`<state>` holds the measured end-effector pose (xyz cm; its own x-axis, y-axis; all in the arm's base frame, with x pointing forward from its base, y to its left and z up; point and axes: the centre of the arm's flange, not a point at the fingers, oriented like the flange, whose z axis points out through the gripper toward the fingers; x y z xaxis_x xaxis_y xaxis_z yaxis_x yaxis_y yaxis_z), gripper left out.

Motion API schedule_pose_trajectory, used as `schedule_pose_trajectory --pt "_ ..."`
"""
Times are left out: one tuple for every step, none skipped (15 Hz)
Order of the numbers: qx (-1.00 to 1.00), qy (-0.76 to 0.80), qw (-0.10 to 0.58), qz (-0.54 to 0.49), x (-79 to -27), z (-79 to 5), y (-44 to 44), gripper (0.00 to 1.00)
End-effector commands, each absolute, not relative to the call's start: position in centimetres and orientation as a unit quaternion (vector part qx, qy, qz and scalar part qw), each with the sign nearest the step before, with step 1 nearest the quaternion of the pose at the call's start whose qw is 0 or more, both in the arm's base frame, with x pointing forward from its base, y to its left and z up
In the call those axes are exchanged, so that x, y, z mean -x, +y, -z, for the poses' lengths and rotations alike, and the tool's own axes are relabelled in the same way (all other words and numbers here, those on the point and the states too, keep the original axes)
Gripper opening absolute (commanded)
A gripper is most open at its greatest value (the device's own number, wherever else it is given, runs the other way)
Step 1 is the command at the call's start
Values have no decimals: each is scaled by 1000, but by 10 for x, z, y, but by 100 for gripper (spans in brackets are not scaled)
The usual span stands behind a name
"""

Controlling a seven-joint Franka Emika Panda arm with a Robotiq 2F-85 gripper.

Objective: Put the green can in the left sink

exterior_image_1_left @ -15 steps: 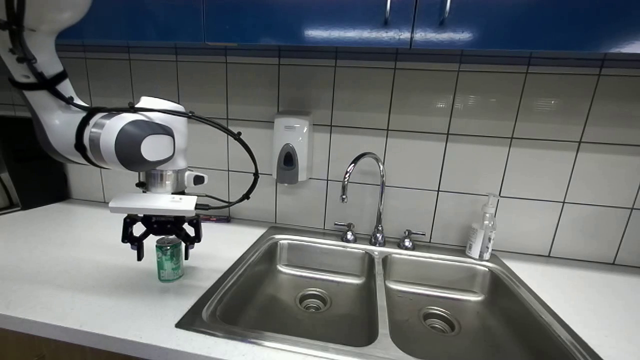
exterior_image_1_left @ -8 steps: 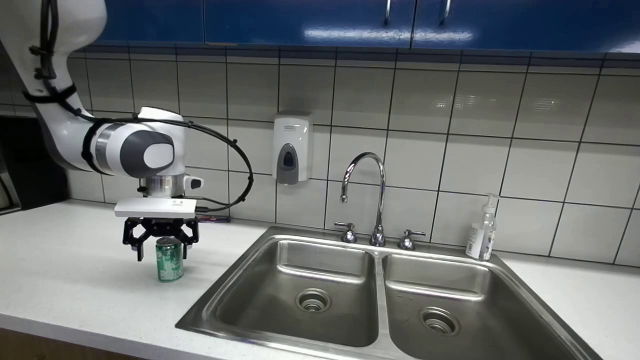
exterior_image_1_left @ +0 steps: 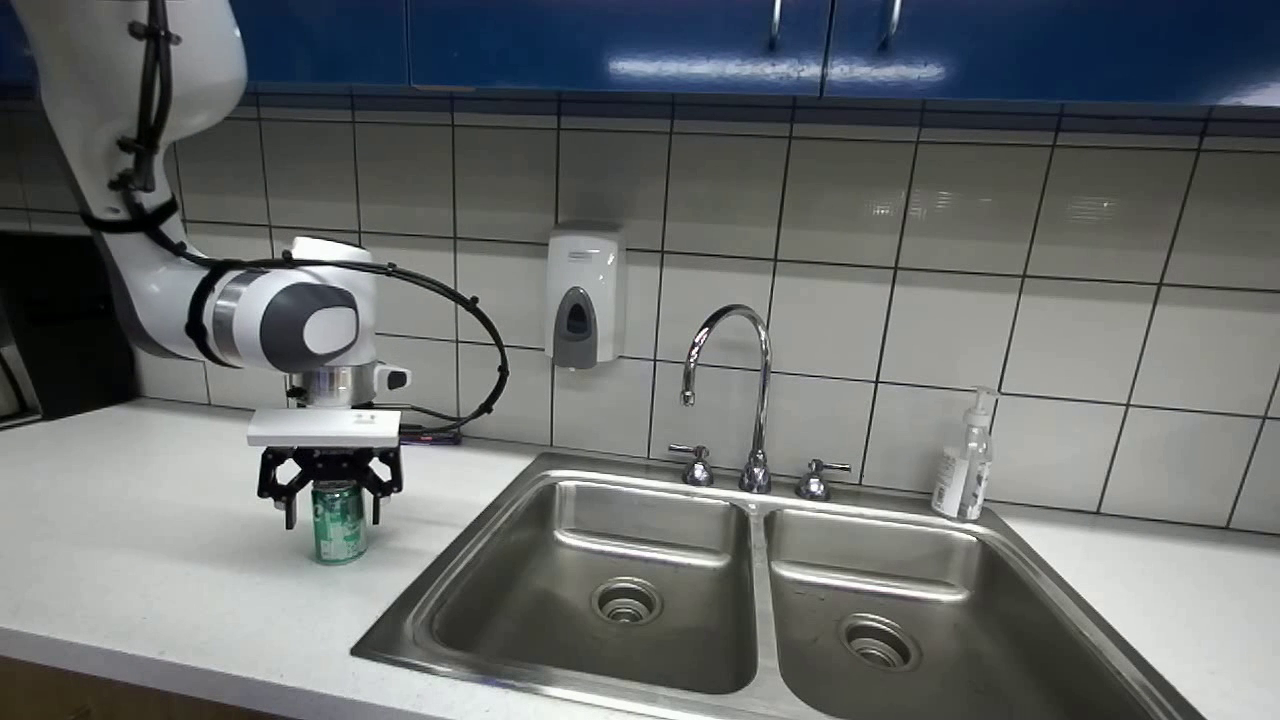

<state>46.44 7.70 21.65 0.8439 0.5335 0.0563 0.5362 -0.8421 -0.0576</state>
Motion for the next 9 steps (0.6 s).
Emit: schedule_pose_trajectory --pt "956 -291 32 25 -479 -208 76 75" --pt "955 -293 32 24 -479 -206 76 72" --pt "955 -295 31 24 -479 -206 76 66" --pt "954 -297 30 24 -480 -208 77 56" --pt "954 -299 30 24 -480 -209 77 49" --pt "953 -300 30 24 -480 -210 78 45" --pt "953 -301 28 23 -480 -210 78 45" --pt "953 -302 27 22 -479 -211 78 45" --pt "953 -302 27 21 -480 -212 77 45"
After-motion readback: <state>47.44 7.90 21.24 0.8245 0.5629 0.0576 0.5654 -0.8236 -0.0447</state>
